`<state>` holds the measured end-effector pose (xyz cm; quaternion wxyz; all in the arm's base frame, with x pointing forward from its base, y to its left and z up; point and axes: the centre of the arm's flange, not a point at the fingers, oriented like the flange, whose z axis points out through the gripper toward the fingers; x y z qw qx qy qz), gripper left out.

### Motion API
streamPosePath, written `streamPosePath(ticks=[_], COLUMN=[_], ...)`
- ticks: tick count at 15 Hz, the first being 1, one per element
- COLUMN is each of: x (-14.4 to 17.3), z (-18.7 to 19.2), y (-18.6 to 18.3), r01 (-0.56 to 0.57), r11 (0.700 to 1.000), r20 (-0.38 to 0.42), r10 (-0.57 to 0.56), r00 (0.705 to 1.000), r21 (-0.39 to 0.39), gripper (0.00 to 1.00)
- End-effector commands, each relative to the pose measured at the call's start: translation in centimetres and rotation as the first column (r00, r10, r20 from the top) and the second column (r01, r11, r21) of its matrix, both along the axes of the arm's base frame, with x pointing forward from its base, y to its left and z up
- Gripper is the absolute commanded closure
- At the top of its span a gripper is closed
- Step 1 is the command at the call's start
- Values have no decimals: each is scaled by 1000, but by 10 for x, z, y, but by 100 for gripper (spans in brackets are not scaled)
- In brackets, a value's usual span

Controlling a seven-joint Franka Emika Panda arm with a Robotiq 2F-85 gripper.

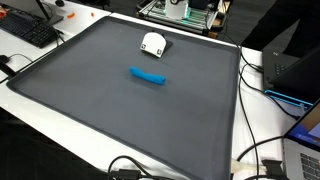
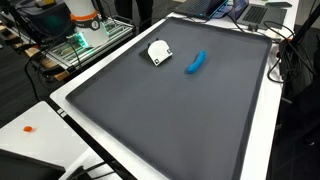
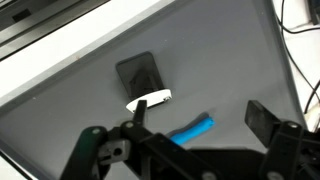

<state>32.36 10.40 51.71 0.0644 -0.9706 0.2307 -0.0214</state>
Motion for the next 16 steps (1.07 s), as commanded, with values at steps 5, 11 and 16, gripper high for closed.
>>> streamPosePath(ticks=[5, 11, 16], x=[55, 70, 77], z=[-99, -154, -191], y=[6, -9, -25], r01=[374, 620, 693], r11=[924, 778, 717], r20=[-136, -219, -210], r10=[-362, -591, -667], r00=[922, 776, 714], r21=[74, 99, 80], gripper=[0, 0, 0])
